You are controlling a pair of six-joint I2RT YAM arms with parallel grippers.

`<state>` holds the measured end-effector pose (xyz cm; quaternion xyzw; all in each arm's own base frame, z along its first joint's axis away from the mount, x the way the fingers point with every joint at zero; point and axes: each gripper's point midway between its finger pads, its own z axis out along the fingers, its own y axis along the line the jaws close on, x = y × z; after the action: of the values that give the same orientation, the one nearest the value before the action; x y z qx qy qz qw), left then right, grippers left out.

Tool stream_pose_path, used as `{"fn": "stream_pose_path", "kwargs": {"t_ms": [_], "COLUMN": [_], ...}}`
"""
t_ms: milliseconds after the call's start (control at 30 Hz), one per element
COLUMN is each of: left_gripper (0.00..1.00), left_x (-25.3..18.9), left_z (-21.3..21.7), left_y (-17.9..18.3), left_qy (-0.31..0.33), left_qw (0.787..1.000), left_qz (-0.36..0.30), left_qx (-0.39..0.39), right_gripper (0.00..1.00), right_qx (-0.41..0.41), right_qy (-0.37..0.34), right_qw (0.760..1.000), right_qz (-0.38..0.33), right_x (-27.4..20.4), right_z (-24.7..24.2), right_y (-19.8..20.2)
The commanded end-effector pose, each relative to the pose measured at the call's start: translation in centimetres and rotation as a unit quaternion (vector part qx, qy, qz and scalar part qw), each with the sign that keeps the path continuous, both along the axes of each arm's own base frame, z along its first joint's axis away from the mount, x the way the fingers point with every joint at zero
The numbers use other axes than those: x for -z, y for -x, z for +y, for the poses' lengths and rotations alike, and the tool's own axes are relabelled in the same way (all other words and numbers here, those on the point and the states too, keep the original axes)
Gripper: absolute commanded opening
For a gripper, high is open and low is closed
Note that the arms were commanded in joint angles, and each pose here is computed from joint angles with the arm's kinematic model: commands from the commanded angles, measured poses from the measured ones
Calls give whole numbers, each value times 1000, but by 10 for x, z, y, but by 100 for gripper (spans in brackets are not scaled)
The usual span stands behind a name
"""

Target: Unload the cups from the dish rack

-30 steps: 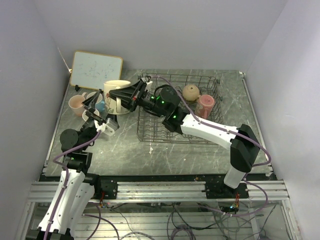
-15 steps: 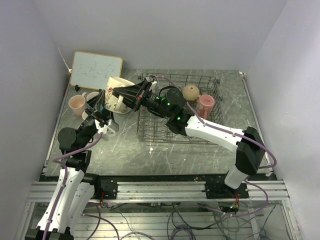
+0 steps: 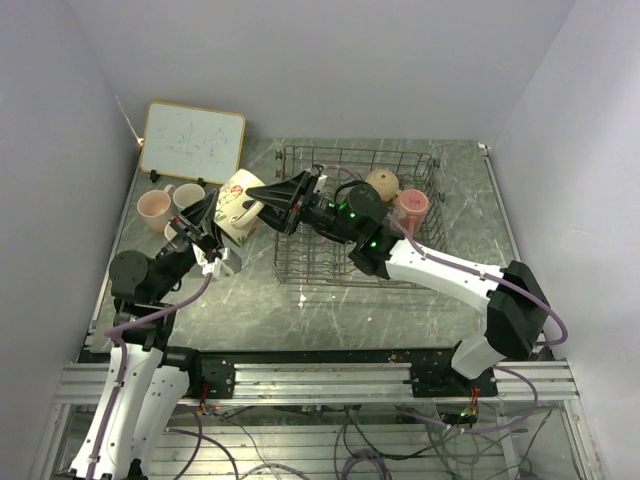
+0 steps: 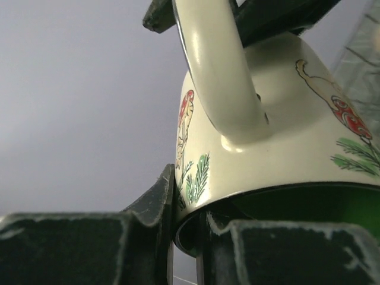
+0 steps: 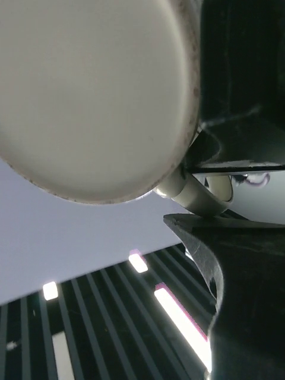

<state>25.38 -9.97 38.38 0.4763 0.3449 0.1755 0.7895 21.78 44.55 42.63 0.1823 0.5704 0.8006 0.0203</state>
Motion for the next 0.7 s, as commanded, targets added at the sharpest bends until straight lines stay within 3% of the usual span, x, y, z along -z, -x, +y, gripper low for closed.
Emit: {"fn": "stream_pose_path", "kwargs": {"t_ms": [0, 133, 267, 500, 667], "left_gripper": [7, 7, 7, 7, 7], "left_x": [11, 75, 115, 165, 195], "left_z": [-14, -14, -1, 25, 33], "left_y": [15, 16, 9, -11, -27], "left_qy": [-77, -166, -204, -222, -221], "left_qw": [995, 967, 932, 875, 822], "left_qz": [54, 189, 298, 428, 519], "left_qx": [37, 52, 30, -35, -75], "right_gripper": [37, 60, 73, 84, 85], "right_qx": [5, 8, -5, -11, 39], "right_qy": [94, 151, 211, 309, 406], "right_qw": [995, 987, 976, 950, 912], "right_qz": [-46, -47, -47, -44, -48], "right_x": [57, 90, 125, 182, 213], "right_z": [-9, -24, -37, -68, -104], "right_y": [-11, -22, -31, -36, -54]}}
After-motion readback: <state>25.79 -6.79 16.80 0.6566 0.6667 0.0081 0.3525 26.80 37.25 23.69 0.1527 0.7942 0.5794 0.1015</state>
